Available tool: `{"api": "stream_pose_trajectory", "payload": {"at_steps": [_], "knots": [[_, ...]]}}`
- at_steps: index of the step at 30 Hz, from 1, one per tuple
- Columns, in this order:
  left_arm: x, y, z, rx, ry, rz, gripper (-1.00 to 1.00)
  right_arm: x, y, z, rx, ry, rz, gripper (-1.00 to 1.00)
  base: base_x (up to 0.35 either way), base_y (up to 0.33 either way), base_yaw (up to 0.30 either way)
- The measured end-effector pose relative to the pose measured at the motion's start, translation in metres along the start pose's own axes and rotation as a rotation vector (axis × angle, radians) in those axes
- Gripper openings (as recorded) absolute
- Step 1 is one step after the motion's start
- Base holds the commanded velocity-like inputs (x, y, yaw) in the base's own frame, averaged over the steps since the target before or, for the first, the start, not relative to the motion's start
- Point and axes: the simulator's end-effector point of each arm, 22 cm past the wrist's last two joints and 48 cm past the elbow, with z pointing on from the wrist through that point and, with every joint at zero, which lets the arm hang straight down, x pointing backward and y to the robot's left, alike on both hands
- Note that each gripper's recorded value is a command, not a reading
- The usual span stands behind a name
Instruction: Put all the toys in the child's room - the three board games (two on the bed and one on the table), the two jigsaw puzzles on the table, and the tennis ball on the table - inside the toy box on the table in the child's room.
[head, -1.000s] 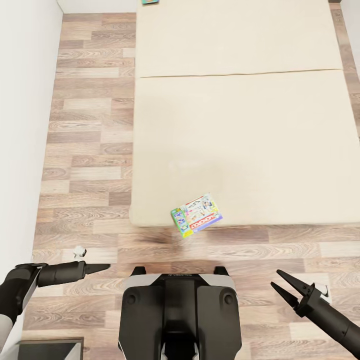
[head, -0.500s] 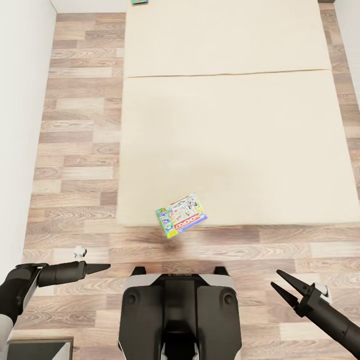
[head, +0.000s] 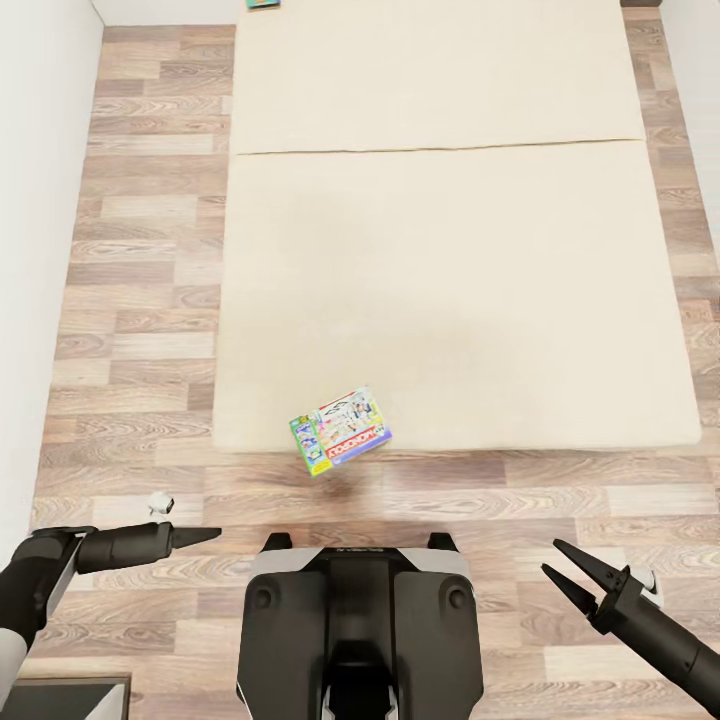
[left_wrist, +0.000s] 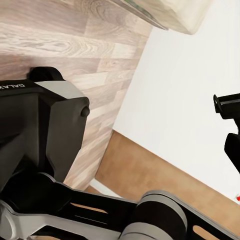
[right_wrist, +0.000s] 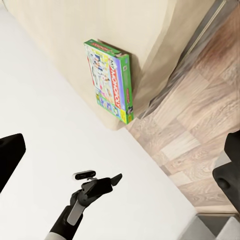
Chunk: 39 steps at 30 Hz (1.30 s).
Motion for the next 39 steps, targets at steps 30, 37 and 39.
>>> {"api": "stream_pose_trajectory", "payload": {"at_steps": [30,37,39], "knots": [[0.0009,-0.0011,0.0064,0.006,-0.001,-0.003,1.00,-0.0009,0.0001,-0.0006,0.001,-0.001,-0.001,1.00,0.000,-0.218,0.000],[0.0012,0.0013,0.0069,-0.006,0.000,-0.003,1.00,-0.0009,0.0001,-0.0006,0.001,-0.001,-0.001,1.00,0.000,-0.129,0.000],[0.0014,0.0013,0.0090,-0.005,-0.001,-0.004,1.00,-0.0008,0.0001,-0.0006,0.001,-0.001,-0.001,1.00,0.000,-0.220,0.000]]}}
